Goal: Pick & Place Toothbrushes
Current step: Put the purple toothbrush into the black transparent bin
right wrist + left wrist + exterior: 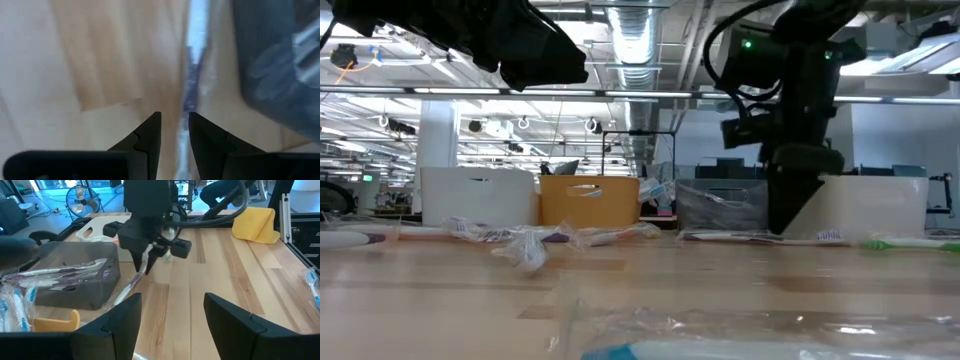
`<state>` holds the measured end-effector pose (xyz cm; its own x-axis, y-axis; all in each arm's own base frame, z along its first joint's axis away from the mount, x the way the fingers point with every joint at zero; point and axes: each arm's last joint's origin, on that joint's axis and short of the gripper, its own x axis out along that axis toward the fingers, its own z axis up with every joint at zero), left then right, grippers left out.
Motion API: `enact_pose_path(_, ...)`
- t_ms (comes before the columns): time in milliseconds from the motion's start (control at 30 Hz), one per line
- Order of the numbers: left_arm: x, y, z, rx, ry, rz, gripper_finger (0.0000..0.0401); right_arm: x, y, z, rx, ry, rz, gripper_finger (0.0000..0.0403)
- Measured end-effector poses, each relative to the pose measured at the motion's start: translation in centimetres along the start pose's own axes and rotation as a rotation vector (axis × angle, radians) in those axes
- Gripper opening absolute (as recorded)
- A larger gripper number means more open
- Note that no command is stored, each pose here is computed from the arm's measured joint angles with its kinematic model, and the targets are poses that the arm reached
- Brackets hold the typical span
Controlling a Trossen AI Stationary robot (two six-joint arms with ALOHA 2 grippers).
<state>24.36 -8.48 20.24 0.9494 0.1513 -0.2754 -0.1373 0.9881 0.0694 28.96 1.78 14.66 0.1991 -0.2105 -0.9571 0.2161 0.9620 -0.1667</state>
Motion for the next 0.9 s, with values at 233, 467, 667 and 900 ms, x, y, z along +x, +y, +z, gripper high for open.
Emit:
enact_pose_path(233,0.00,0.00,-0.01,0.000,0.000,0.000,0.0209,-0.65,-0.36,-0.16,0.026,-0.007,-0.035,0.0093)
enact_pose_path(467,-0.01,0.00,-0.06,0.001,0.002,-0.002,0.0209,-0.59,-0.39,-0.27,0.040,0.006,-0.038,0.0093)
enact_pose_path(667,-0.01,-0.07,-0.06,0.001,0.004,-0.027,0.0209,-0.59,-0.41,-0.26,0.070,0.005,-0.037,0.0093)
enact_pose_path(900,-0.01,-0.06,-0.06,0.001,0.004,-0.027,0.0209,-0.59,-0.40,-0.26,0.102,0.005,-0.036,0.0093)
